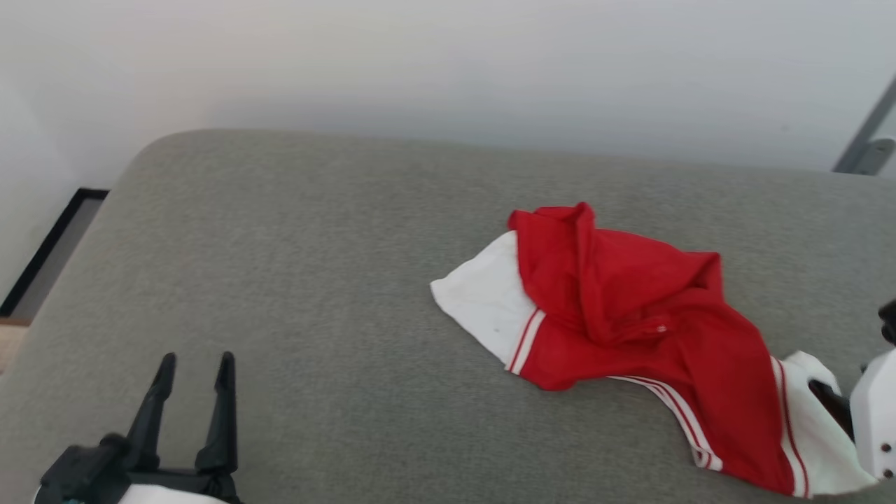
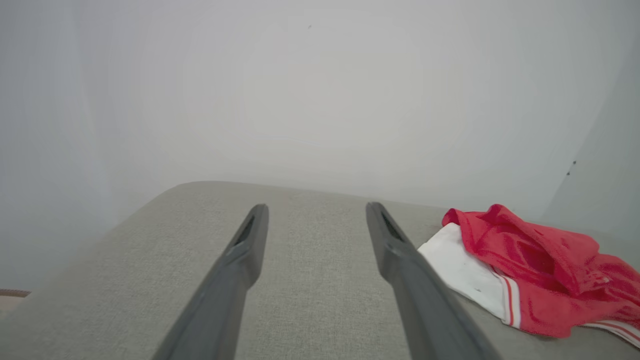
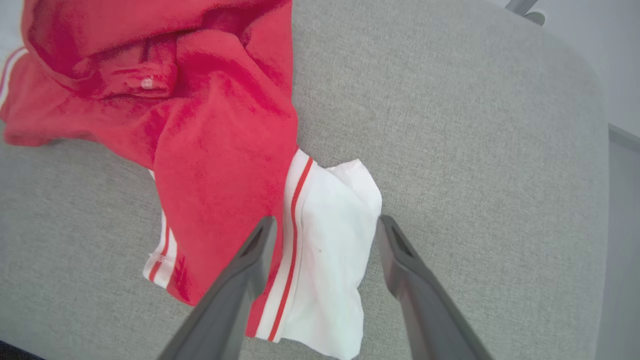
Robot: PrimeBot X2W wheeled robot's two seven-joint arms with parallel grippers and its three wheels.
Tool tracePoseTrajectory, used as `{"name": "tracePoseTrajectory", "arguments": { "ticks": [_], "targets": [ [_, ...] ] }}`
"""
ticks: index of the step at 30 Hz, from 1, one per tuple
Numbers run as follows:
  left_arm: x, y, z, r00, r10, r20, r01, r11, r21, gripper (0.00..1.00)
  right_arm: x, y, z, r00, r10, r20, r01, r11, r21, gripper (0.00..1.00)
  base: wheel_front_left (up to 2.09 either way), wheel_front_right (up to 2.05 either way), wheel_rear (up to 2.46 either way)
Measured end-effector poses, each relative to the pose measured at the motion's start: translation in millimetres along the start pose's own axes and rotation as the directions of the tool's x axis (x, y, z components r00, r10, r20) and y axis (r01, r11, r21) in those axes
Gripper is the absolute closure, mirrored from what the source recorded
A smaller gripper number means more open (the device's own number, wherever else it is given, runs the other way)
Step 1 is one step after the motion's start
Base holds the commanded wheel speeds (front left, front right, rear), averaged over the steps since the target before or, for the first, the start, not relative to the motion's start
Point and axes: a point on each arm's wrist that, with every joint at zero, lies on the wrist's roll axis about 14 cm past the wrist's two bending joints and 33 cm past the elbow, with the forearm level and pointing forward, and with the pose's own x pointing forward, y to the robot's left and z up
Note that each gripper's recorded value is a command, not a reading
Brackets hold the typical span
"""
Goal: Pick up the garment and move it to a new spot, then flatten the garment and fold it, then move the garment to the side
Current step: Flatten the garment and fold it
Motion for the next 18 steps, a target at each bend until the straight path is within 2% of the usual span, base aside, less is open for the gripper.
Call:
{"name": "tracePoseTrajectory", "arguments": {
  "ticks": [4, 8, 10, 13, 18],
  "targets": [
    [17.0, -20.2, -7.4, 0.993, -0.108, -0.043, 0.107, 0.994, -0.021, 0.00, -19.5, -1.6, 26.4, 0.985, -0.034, 0.169, 0.026, 0.998, 0.054, 0.00, 0.00, 0.00, 0.00],
    [42.5, -43.8, -7.0, 0.971, -0.220, -0.091, 0.216, 0.975, -0.047, 0.00, -39.7, -6.0, 48.3, 0.935, -0.106, 0.338, 0.066, 0.990, 0.129, 0.00, 0.00, 0.00, 0.00],
    [54.1, -55.2, -10.4, 0.954, -0.268, -0.132, 0.262, 0.963, -0.063, 0.00, -50.2, -6.1, 58.7, 0.898, -0.137, 0.419, 0.077, 0.984, 0.158, 0.00, 0.00, 0.00, 0.00],
    [71.8, -75.2, -14.3, 0.921, -0.343, -0.187, 0.335, 0.939, -0.075, 0.00, -68.4, -9.6, 76.7, 0.819, -0.194, 0.539, 0.100, 0.975, 0.198, 0.00, 0.00, 0.00, 0.00],
    [101.2, -105.1, -30.6, 0.844, -0.436, -0.313, 0.427, 0.899, -0.101, 0.00, -87.8, -18.3, 82.9, 0.708, -0.284, 0.646, 0.146, 0.955, 0.260, 0.00, 0.00, 0.00, 0.00]
  ]
}}
